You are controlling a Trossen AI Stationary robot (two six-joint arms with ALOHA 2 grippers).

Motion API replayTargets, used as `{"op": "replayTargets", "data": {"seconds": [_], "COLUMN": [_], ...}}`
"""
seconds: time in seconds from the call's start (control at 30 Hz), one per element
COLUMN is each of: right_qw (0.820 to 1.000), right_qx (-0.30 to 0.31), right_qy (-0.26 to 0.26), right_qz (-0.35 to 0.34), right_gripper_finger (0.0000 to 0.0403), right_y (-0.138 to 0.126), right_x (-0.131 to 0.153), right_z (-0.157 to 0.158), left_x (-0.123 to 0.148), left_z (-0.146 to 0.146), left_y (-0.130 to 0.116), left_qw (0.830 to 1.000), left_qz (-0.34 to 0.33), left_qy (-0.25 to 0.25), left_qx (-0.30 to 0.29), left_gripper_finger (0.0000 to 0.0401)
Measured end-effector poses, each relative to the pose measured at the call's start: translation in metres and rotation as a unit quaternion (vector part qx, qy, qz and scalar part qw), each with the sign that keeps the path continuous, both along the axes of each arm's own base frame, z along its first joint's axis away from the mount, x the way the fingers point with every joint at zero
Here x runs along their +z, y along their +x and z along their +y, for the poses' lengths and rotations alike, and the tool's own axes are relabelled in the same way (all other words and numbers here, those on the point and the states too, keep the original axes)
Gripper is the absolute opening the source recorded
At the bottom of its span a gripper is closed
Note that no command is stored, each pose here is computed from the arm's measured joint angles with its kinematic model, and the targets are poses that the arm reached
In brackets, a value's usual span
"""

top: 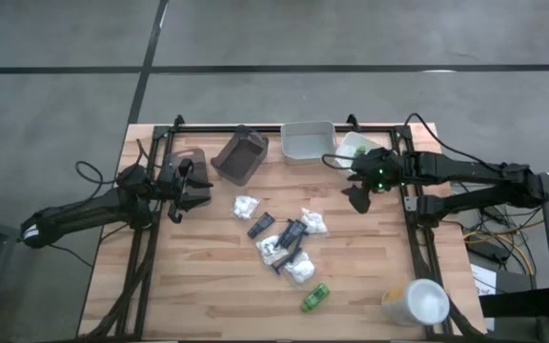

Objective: Pick & Place Travel size toiletries
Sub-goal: Put the green shampoo into the white bin

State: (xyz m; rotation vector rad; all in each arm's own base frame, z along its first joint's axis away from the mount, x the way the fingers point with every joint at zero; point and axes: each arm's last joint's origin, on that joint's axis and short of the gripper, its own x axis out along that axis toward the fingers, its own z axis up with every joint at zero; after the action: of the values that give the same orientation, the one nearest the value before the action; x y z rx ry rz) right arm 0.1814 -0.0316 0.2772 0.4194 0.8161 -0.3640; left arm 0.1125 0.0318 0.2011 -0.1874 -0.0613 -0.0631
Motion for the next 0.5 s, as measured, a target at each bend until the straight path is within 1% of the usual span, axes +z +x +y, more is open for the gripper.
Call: {"op": "replayTargets", "data": {"seconds": [0.17,0.3,0.5], "right_qw": [0.999,0.997,0.988], "right_qx": [0.046,0.07,0.15], "right_qy": [0.003,0.022,0.025], "right_qz": [0.0,-0.003,-0.005], "right_gripper_finger": [0.0224,0.0215,0.0202], "right_y": [0.007,0.02,0.042], "right_x": [-0.002,-0.008,-0.021], "right_z": [0.018,0.036,0.073], "left_x": [0.0,0.0,0.0], "left_z": [0.0,0.0,0.0], "left_y": [0.0,0.0,0.0], "left_qw": [1.0,1.0,1.0], "left_qz": [0.0,0.0,0.0], "left_qy": [0.0,0.0,0.0], "left_qx": [0.0,0.0,0.0], "left_gripper_finger": [0.0198,0.0198,0.0198]}}
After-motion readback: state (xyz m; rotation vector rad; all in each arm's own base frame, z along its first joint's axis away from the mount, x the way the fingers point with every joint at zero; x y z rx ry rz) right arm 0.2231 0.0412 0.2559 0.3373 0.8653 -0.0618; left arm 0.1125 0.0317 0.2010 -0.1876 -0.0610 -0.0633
